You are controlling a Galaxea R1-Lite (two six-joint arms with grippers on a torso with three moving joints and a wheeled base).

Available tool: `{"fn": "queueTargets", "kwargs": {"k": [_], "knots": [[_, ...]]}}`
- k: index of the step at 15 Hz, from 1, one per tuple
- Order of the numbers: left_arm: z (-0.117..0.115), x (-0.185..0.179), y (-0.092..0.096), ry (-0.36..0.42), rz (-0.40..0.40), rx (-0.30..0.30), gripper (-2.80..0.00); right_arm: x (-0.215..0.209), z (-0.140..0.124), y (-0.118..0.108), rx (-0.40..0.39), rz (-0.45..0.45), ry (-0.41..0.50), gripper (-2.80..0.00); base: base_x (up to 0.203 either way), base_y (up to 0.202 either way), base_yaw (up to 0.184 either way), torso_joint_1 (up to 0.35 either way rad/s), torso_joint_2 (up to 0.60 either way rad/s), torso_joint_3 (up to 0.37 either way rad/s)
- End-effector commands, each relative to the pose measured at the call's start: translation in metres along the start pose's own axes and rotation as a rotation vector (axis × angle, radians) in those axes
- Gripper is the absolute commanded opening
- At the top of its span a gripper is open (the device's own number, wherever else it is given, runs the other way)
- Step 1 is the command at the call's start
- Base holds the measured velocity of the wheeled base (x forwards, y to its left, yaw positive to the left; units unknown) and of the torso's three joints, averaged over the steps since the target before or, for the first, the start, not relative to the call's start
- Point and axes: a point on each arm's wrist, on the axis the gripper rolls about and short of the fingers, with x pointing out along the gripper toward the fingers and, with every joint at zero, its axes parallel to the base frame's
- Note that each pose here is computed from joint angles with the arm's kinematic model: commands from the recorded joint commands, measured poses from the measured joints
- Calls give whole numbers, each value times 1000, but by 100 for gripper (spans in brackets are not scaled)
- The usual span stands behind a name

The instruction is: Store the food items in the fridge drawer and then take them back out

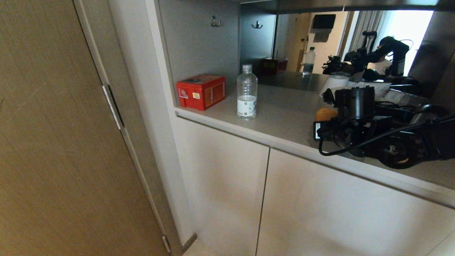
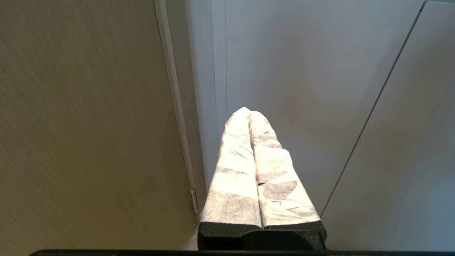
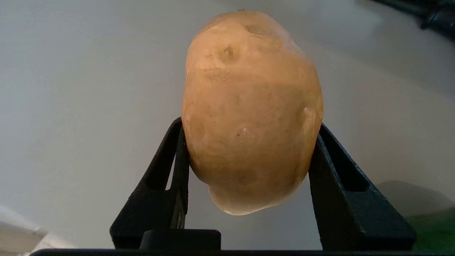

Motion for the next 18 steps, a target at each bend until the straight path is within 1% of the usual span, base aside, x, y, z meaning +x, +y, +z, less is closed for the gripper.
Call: {"fn": "queueTargets", "kwargs": {"k": [1, 7, 8, 15, 18], "knots": [[-3, 1, 0, 8, 0, 0, -280, 8, -5, -2, -4, -17, 15, -280, 0, 0, 0, 0, 0, 0], [-3, 1, 0, 8, 0, 0, -280, 11, -5, -8, -1, -32, 16, -280, 0, 0, 0, 0, 0, 0], [-3, 1, 0, 8, 0, 0, -280, 11, -5, -8, -1, -29, 16, 0, 0, 0, 0, 0, 0, 0], [-3, 1, 0, 8, 0, 0, -280, 10, -3, -8, 3, -29, 10, 0, 0, 0, 0, 0, 0, 0], [-3, 1, 0, 8, 0, 0, -280, 7, 7, -10, 19, -31, -19, 0, 0, 0, 0, 0, 0, 0]]}}
